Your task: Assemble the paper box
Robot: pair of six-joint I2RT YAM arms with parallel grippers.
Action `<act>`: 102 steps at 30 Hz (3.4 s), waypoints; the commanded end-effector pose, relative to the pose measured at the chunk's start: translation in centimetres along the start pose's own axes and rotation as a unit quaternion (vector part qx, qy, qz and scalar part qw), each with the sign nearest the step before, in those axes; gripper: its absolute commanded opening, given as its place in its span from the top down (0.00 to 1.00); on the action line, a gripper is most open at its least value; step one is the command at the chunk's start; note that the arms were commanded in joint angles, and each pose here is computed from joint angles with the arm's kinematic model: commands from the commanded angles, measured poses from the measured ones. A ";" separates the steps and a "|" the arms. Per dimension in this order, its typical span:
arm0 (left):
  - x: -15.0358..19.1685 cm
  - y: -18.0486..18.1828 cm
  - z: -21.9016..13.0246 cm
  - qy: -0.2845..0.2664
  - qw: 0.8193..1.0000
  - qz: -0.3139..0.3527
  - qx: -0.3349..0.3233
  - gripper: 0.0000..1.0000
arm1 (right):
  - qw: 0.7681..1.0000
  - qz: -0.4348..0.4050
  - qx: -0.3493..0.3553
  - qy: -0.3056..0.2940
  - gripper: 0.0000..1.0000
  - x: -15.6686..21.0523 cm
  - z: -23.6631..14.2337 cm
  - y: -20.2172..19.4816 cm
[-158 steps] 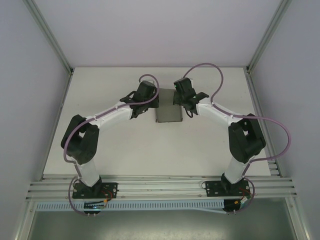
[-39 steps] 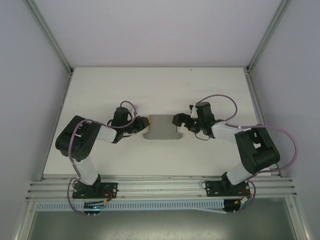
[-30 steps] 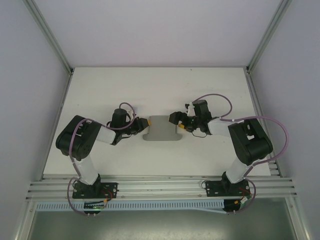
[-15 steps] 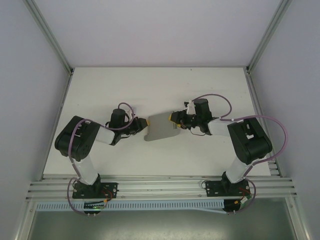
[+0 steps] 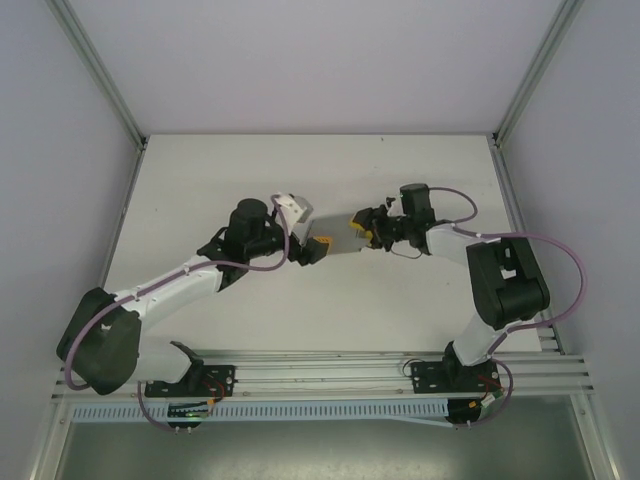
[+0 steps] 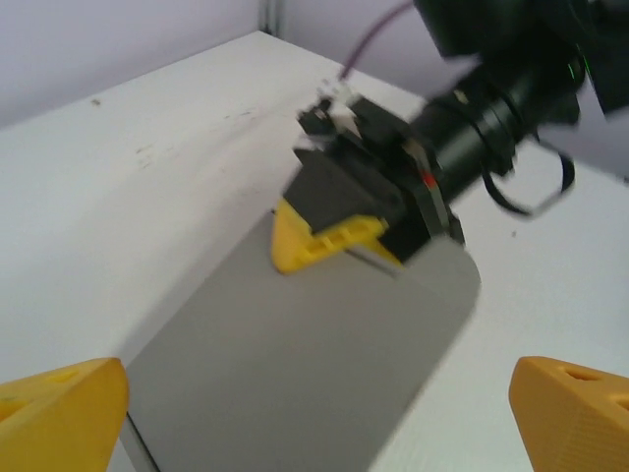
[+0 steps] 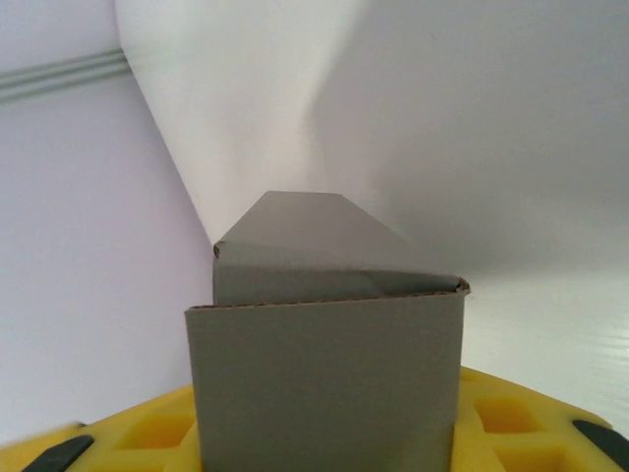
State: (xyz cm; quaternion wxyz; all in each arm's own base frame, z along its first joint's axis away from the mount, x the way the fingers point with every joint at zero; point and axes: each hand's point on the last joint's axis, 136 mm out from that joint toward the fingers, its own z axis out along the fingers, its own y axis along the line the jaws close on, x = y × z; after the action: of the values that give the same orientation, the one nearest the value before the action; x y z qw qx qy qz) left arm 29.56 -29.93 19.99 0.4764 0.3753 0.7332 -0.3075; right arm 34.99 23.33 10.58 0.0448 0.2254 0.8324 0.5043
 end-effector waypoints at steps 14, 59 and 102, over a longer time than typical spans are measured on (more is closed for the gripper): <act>1.8 1.0 3.8 0.129 0.933 0.324 -0.084 0.02 | 0.975 0.187 0.027 0.118 0.85 2.5 -3.1 1.7; 11.8 -2.4 2.8 0.348 0.910 0.209 0.088 0.66 | 0.841 -0.473 0.037 -0.262 0.01 -2.3 -17.0 6.4; 11.7 -2.2 4.1 0.392 0.894 0.153 0.156 0.59 | 0.816 -0.558 0.123 0.090 1.00 6.1 -5.6 1.4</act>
State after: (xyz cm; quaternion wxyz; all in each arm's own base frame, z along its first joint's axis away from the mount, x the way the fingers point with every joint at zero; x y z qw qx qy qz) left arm 26.98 -31.74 9.28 0.1577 0.6446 0.7287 -0.1690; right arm 28.31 20.22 14.26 0.2183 -0.3376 0.8704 0.2841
